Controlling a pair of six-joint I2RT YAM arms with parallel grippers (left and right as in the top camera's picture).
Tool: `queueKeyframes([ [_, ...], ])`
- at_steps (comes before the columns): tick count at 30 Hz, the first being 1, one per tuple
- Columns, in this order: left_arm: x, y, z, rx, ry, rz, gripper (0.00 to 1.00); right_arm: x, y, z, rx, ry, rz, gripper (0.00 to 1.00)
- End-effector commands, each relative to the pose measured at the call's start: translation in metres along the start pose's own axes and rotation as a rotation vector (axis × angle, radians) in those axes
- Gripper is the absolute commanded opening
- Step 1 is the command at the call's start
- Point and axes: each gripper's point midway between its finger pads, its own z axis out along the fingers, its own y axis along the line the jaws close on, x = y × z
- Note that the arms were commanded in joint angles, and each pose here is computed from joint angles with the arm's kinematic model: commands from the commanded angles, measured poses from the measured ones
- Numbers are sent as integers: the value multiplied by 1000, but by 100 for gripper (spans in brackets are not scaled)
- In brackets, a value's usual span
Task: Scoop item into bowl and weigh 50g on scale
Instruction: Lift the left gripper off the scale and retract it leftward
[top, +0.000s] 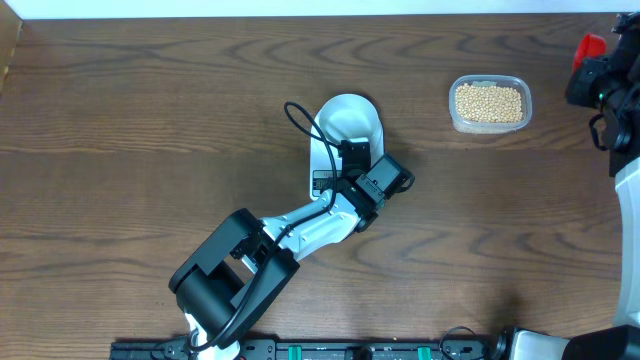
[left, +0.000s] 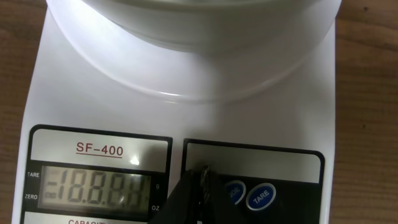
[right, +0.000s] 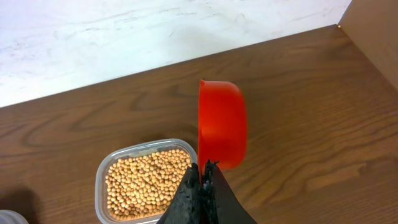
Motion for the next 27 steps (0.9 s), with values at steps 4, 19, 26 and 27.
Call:
queueKeyframes([
  [4, 45, 20, 20, -61, 150, 41, 7, -8, 1, -3, -8, -23, -4, 1],
  [19, 18, 20, 4, -71, 59, 28, 7, -9, 1, -3, -8, -25, -4, 1],
  [26, -24, 19, -58, 9, -30, 48, 7, -10, 1, -3, -8, -32, -4, 1],
  [27, -28, 21, -65, 15, -38, 62, 7, -10, 1, -3, -8, -31, -4, 1],
])
